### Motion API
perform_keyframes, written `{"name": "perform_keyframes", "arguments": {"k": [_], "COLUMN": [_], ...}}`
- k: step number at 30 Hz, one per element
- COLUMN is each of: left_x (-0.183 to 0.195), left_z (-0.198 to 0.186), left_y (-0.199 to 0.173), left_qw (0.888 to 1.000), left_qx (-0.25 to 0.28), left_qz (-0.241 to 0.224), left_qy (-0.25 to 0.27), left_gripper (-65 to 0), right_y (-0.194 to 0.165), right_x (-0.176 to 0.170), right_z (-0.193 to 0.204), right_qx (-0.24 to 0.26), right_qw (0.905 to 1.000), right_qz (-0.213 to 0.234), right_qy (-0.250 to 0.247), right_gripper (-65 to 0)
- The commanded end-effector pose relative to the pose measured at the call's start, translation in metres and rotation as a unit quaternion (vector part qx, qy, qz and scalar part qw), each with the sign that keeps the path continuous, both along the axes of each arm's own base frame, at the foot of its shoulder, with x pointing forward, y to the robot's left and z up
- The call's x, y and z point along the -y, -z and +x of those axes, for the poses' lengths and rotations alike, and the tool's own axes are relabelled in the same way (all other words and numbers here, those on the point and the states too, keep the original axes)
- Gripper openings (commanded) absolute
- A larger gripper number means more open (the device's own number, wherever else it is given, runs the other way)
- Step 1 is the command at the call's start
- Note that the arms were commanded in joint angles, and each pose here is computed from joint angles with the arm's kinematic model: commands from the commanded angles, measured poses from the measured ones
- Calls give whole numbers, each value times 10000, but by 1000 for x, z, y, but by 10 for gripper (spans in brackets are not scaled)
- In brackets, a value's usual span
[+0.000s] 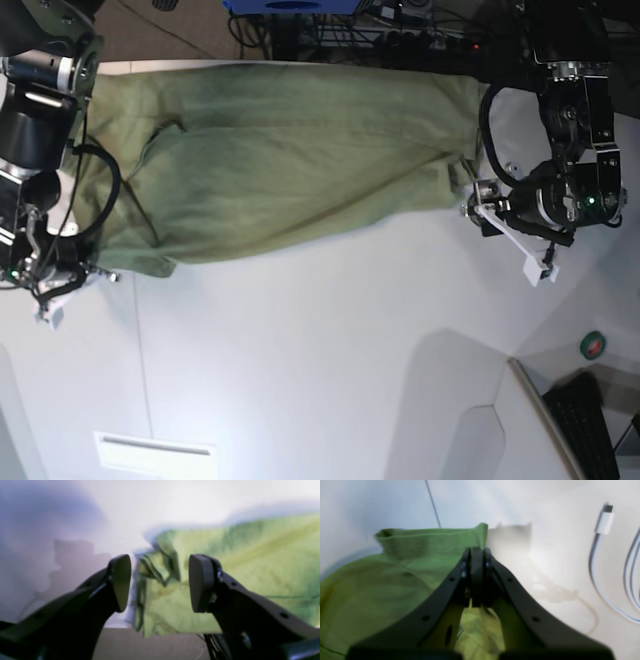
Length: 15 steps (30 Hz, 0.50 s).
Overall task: Layout the t-shirt on the table in an organized manner, then fold the t-shirt properly
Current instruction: 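Reposition the open left gripper along the shirt edge, right gripper holding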
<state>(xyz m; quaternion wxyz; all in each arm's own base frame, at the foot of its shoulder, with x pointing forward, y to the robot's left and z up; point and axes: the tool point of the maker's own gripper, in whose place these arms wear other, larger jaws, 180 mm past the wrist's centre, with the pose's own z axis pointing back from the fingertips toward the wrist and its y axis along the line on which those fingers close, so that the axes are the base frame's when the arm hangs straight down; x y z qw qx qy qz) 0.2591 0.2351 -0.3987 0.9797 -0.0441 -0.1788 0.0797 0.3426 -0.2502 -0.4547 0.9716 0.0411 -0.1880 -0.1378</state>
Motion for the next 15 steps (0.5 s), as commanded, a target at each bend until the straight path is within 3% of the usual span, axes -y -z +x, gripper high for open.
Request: {"name": "perform_keyframes", "arguments": {"k": [1,5,8,12,15], "left_x": [-8,-19,-23,-36,-21], "left_z": [7,15,28,37,40], "left_y": [-3,18,30,45,58], "left_qw": [10000,9991,9972,9976,9931], "left_qx": [55,-272,-206,-231,-358], "left_qz": [29,-36,-76,-208,-298], "left_qy": [-60,335,714,615,1081], "left_gripper": [-278,-207,-209,-209,-209], "right_y": [-15,-15,-15,-15,-15], "right_x": [10,10,10,10,10], "right_z": [14,14,14,14,14], "right_qx": [223,223,223,223,223], "right_qw": [9997,9997,9997,9997,9997], "right_qz": [-113,-113,-113,-113,-113], "right_qy": [24,24,24,24,24], "right_gripper": [-650,-650,-650,-650,-650]}}
